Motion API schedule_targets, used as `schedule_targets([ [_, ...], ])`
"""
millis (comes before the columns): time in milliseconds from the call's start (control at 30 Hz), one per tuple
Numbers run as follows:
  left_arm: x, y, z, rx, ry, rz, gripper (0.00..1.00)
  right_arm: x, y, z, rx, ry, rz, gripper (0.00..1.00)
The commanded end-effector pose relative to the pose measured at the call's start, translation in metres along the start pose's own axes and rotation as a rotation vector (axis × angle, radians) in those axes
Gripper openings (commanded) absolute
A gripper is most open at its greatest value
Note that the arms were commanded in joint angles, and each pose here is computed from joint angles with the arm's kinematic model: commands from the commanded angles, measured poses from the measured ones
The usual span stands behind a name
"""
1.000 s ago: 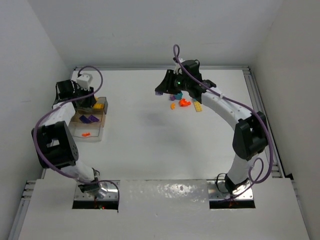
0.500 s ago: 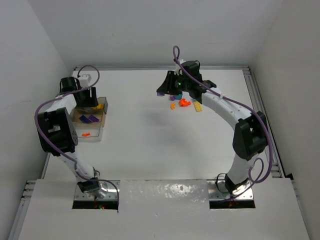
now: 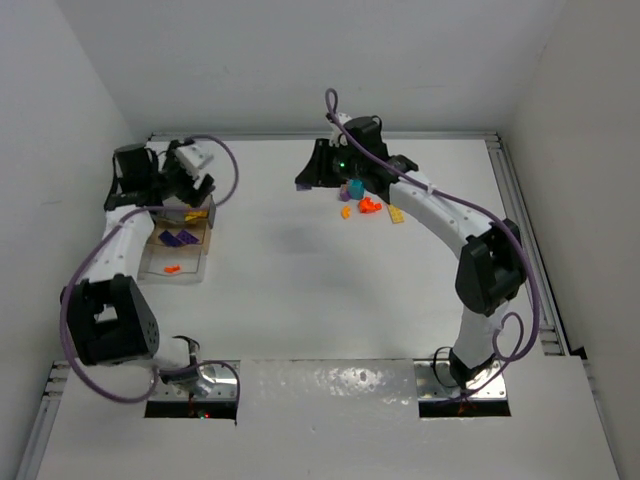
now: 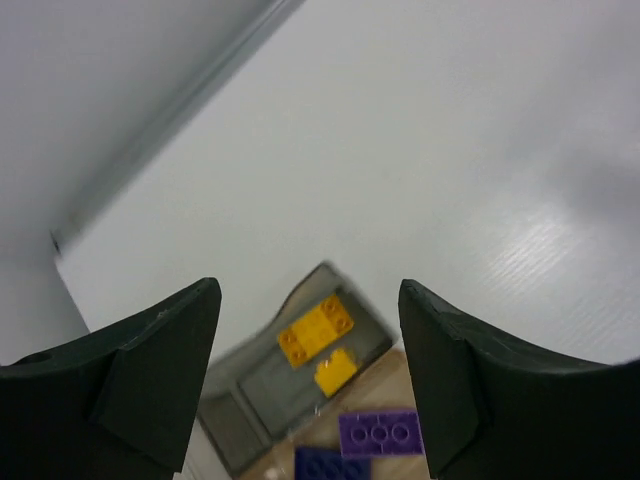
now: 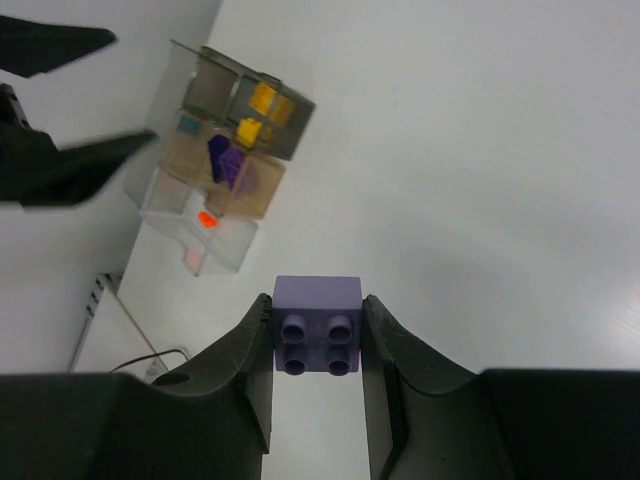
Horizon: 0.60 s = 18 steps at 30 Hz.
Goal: Sort the legos into containers by color
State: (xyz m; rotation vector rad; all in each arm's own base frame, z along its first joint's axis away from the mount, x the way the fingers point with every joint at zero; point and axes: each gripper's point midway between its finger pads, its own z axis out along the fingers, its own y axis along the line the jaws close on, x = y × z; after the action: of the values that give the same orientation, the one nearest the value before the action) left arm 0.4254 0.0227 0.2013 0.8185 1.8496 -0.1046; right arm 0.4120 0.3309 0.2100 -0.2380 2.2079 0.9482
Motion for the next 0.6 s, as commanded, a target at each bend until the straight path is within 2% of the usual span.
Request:
schedule_targets([
  [0, -0.076, -0.076, 0.004, 0.217, -0.27, 0.409, 0.7, -0.019, 0.044, 0.009, -0.121, -0.04, -0.041, 0.0],
  [100, -0.096, -0.116, 0.008, 0.281, -0.38, 0.415, 0.72, -0.02, 0.054, 0.015, -0.151, -0.041, -0.045, 0.0],
  [200, -0.112, -0.152, 0.014, 0.356, -0.434, 0.448, 0.75, -0.018, 0.06, 0.016, -0.164, -0.036, -0.049, 0.0],
  [367, -0.134, -0.175, 0.026, 0.343, -0.519, 0.459, 0.76, -0.013, 0.068, 0.016, -0.184, -0.029, -0.054, 0.0],
  [567, -0.15, -0.185, 0.038, 0.346, -0.572, 0.44, 0.74, -0.01, 0.072, 0.016, -0.192, -0.026, -0.056, 0.0],
])
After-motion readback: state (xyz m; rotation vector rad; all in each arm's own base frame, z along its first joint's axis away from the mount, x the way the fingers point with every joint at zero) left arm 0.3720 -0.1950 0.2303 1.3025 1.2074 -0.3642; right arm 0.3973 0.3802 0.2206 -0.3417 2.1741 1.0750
